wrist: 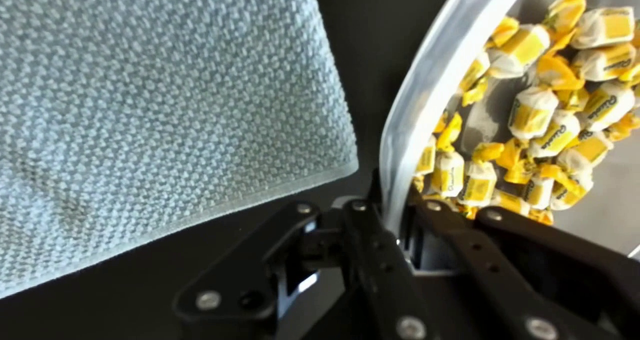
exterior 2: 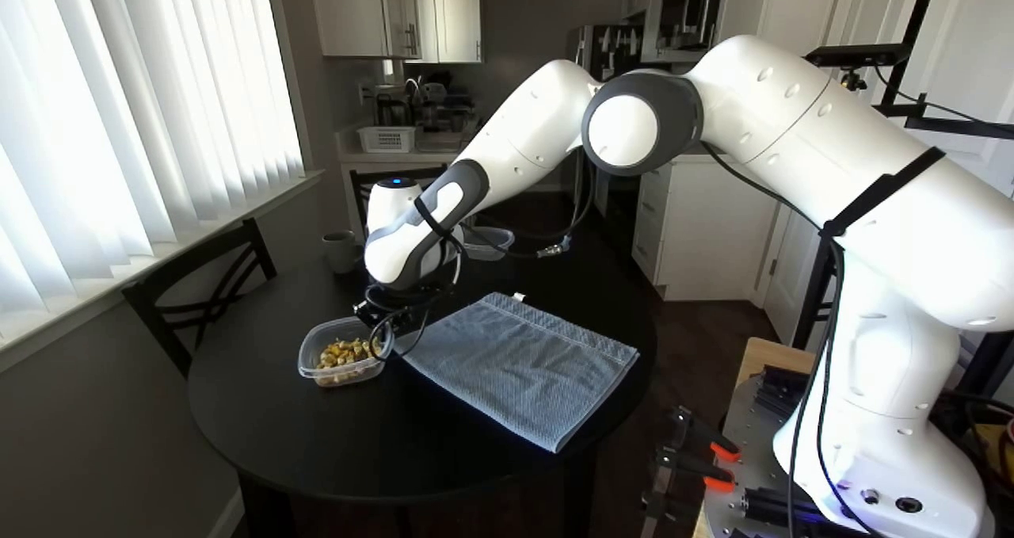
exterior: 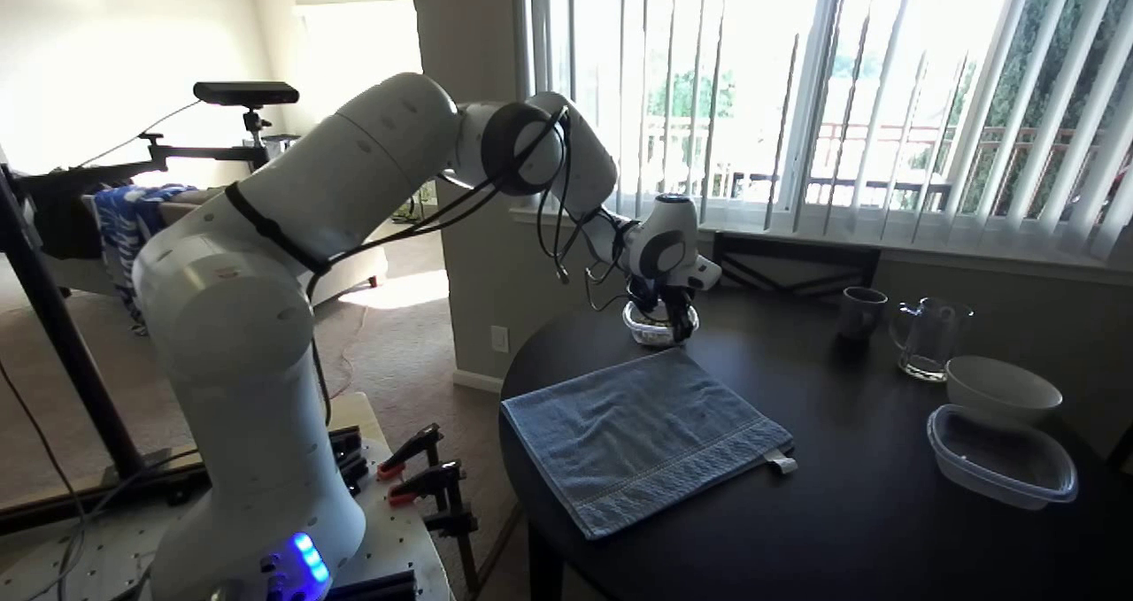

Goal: Pour the contents in the clear bowl onto the blue towel.

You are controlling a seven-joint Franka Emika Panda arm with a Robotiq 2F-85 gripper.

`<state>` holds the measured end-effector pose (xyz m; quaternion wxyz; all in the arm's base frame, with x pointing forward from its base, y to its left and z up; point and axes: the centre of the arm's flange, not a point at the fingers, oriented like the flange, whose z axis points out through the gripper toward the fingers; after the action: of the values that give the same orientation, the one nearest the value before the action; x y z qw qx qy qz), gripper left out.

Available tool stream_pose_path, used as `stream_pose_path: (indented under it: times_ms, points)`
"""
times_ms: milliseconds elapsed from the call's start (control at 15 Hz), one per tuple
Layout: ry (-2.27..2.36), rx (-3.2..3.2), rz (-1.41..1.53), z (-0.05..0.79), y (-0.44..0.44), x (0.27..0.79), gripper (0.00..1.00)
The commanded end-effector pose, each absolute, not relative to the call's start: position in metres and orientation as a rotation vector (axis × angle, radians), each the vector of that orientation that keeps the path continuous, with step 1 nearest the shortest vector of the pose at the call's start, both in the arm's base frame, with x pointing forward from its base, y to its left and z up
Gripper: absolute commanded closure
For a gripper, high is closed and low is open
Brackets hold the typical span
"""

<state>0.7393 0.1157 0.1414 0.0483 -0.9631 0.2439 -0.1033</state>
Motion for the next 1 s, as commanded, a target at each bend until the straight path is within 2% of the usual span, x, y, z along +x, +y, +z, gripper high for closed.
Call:
stream_pose_path:
  times_ms: [0, 467, 933]
  points:
    - [0.677, -2.933, -0.324, 0.163, 0.117, 0.71, 0.98]
    - [0.59, -3.113, -0.309, 0.22, 0.159, 0.646, 0.99]
    - [0.894, -3.448, -0.405, 0.285, 0.148, 0.62, 0.99]
